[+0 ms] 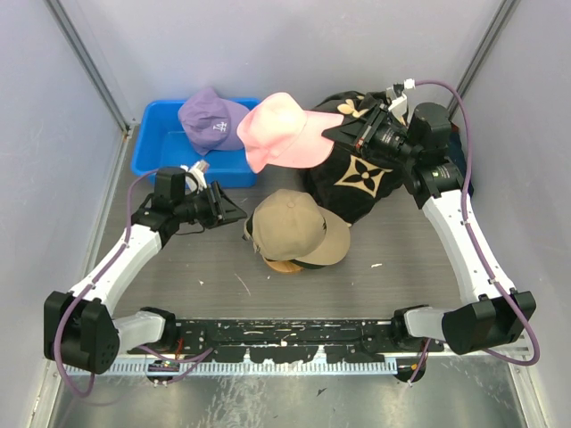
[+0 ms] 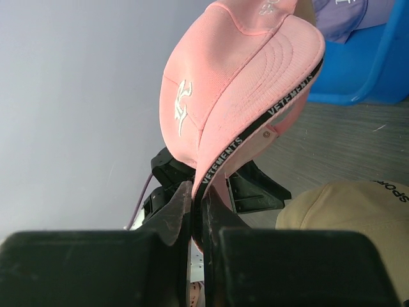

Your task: Stack the hats

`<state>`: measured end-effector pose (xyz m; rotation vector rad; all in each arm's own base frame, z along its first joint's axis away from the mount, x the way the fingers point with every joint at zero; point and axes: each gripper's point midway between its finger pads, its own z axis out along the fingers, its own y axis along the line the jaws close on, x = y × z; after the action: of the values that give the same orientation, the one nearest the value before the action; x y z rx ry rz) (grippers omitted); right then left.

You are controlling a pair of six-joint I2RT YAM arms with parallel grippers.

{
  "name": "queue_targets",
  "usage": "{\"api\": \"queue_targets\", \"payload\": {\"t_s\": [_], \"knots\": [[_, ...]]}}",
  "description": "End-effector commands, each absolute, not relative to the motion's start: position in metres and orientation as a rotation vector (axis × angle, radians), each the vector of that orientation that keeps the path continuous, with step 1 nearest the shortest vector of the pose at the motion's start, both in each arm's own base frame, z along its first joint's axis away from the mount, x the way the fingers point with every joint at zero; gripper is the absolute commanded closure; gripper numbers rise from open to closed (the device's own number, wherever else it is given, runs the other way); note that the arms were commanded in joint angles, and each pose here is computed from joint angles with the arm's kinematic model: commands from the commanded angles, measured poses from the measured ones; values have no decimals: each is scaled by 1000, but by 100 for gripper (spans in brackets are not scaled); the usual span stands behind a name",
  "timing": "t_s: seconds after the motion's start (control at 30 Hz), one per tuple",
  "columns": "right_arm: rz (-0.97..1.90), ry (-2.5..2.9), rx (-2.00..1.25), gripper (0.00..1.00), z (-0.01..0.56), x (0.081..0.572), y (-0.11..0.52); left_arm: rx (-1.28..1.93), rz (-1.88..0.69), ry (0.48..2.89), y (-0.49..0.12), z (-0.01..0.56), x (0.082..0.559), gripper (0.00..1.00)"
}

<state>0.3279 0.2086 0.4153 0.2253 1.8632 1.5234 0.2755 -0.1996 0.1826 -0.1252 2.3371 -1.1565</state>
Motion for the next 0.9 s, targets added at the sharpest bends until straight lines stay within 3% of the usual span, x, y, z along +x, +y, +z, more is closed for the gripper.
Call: {"api": "queue_targets", "payload": {"t_s": [0.0,0.5,0.87], "knots": [[1527,1763,154,99,445,317,205,-112,-1157,2372,-197,173,258,49],[1526,1779,164,99,437,311,205,-103,-1175,2405,-213,161,260,49],[1540,1802,168,99,433,301,205,-140,-1144,2432,-213,145,263,70]]}}
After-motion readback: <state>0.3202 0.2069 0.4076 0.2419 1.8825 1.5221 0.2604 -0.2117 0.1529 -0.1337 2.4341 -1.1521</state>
